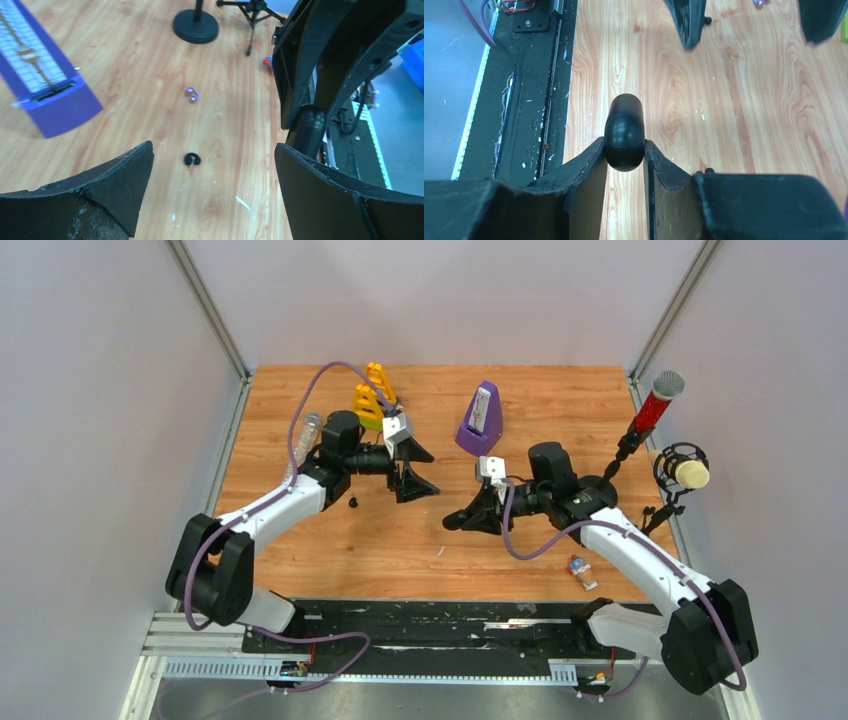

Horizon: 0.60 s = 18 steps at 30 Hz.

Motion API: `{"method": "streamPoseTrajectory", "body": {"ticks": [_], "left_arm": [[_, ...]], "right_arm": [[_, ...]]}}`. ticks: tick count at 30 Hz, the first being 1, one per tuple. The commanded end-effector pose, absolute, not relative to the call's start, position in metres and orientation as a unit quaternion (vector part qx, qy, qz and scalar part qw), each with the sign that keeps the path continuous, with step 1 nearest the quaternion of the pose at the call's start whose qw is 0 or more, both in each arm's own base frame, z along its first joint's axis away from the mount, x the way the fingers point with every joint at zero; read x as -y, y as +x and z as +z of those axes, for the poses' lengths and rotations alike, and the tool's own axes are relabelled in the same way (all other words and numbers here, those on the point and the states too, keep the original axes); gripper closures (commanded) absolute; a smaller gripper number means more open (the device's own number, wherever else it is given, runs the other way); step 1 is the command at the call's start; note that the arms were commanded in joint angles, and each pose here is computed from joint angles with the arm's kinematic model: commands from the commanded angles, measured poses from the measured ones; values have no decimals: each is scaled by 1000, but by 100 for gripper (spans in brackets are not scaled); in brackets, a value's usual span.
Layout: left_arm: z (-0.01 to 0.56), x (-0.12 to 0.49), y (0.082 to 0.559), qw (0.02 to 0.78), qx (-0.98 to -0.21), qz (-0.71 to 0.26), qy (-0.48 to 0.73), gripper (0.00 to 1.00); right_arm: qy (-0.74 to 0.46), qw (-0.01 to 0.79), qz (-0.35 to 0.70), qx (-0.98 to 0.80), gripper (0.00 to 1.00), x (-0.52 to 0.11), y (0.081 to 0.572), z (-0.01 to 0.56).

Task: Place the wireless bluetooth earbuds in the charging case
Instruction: Open the charging case.

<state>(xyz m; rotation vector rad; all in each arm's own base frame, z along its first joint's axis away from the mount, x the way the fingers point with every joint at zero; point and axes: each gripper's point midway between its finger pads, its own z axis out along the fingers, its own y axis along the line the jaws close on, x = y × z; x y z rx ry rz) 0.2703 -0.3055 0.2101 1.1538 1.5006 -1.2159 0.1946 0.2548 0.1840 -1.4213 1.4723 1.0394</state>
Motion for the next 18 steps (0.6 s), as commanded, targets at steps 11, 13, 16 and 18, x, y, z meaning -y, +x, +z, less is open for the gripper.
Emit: {"method": "streamPoseTrajectory", "body": {"ticks": [11,13,16,18], "left_arm": [[229,312,257,461,-546,-467,520,0],[217,325,244,439,-542,-466,544,0],[206,335,239,424,-543,-463,557,0],[201,340,238,416,-545,-460,564,0]], "right_arm": [[-529,404,438,-604,100,-250,213,200],[-525,403,440,-607,100,-251,214,201],[-524,399,441,-610,100,-251,215,200],[-522,396,444,-611,100,-251,214,199]]}}
